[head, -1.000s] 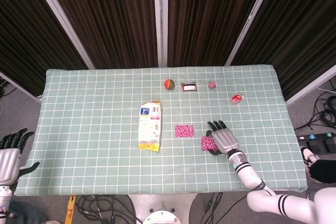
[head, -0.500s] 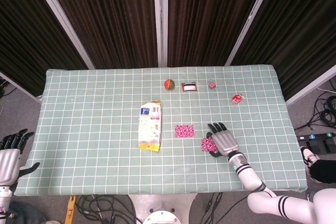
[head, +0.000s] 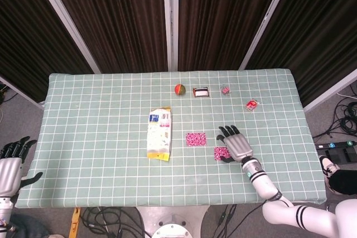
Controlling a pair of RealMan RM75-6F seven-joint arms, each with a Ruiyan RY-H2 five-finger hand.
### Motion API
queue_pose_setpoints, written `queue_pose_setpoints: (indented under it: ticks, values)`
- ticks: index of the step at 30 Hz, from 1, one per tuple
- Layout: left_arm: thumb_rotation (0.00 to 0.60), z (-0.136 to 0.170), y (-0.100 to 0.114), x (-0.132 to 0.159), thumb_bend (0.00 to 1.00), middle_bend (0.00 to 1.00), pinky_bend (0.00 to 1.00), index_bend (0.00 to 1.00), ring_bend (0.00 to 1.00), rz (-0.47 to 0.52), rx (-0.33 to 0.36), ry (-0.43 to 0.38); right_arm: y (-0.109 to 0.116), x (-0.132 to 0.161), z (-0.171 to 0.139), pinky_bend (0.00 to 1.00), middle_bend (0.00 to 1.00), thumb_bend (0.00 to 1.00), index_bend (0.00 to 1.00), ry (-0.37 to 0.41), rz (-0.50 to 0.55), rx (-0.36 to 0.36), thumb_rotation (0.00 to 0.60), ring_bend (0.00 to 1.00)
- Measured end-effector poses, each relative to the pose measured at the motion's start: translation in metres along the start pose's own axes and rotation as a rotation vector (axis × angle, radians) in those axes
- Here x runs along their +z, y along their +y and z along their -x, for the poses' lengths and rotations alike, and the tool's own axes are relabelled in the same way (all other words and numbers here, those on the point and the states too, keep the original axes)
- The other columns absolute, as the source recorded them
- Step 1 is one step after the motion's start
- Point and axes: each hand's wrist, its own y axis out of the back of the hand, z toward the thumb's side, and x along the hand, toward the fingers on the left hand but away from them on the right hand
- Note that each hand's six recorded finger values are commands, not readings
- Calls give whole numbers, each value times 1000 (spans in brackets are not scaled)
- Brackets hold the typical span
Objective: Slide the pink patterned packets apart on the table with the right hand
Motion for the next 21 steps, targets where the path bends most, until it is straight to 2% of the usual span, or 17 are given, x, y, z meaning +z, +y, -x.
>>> queue_pose_setpoints:
  ticks: [4, 9, 16, 21]
  values:
    - [600, 0, 1, 1, 8, 225, 158, 228, 172, -4, 0, -5, 18, 20, 20, 0, 45, 171, 260, 31, 4, -29, 516, 0]
    - [600, 4, 1, -1, 8, 226, 158, 228, 172, 1, -3, 3, 22, 42, 46, 0, 45, 165, 260, 41, -8, -20, 517, 0]
    - [600, 5, 0, -3, 7, 225, 158, 229, 172, 1, -9, 10, 15, 63, 71, 0, 44, 137, 260, 32, -24, 8, 511, 0]
    - [600, 5, 0, -4, 8, 225, 158, 228, 172, 2, -9, 13, 3, 71, 75, 0, 44, 138, 259, 40, -39, 36, 506, 0]
